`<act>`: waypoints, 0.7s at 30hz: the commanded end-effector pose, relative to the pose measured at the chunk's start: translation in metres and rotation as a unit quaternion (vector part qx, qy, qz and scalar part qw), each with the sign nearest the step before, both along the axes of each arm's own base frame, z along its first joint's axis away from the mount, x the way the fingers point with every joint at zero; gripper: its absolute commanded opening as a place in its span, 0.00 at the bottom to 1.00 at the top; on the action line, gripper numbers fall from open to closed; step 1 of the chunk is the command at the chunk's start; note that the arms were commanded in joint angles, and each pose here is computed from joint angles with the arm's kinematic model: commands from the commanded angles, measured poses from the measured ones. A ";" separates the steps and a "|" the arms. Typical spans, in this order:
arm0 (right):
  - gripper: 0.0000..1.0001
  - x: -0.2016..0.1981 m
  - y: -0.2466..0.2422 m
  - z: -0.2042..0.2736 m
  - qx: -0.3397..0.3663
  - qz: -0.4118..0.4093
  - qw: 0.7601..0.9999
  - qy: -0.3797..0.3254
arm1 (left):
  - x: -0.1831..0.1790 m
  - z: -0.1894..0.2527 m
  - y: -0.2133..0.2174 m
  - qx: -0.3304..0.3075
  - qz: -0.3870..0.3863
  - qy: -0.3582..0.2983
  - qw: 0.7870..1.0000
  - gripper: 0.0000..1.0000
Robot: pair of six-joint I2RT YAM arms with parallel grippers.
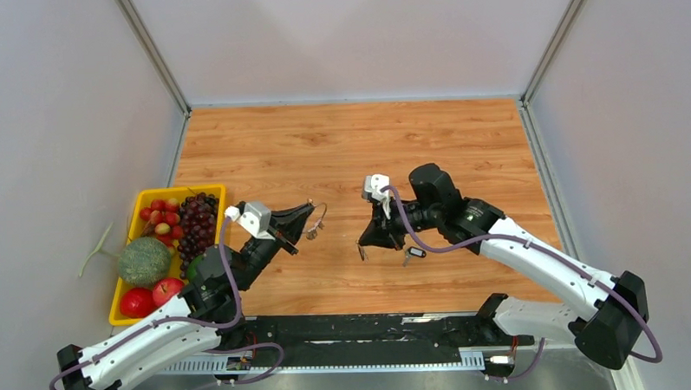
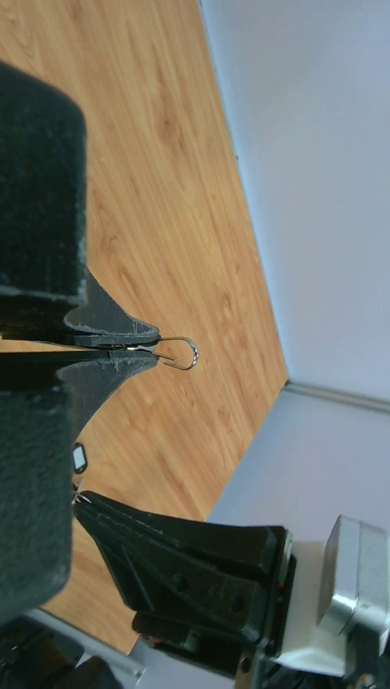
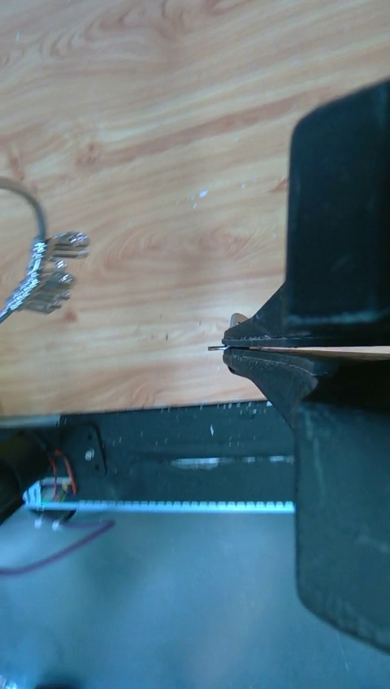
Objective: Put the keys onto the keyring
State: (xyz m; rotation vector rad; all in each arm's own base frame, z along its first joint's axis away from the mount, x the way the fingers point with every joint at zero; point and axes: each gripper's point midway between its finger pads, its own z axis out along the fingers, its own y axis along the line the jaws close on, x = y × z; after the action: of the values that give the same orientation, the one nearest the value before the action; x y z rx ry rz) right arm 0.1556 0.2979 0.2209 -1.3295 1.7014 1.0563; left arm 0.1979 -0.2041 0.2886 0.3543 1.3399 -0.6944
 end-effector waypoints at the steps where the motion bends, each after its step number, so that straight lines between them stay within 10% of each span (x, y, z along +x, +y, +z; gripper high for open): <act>1: 0.00 -0.025 0.014 0.049 0.066 0.063 0.995 0.037 | -0.020 0.021 -0.016 -0.011 -0.070 -0.059 0.996 0.00; 21: 0.00 -0.048 0.053 0.108 0.170 0.093 0.962 0.193 | -0.061 0.029 -0.035 -0.014 -0.182 -0.155 0.971 0.00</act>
State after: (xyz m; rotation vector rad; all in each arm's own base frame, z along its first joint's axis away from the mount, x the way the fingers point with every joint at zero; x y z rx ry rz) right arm 0.1140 0.3471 0.3035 -1.1612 1.6629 1.6417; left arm 0.1534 -0.2394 0.2926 0.6416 1.1301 -0.8795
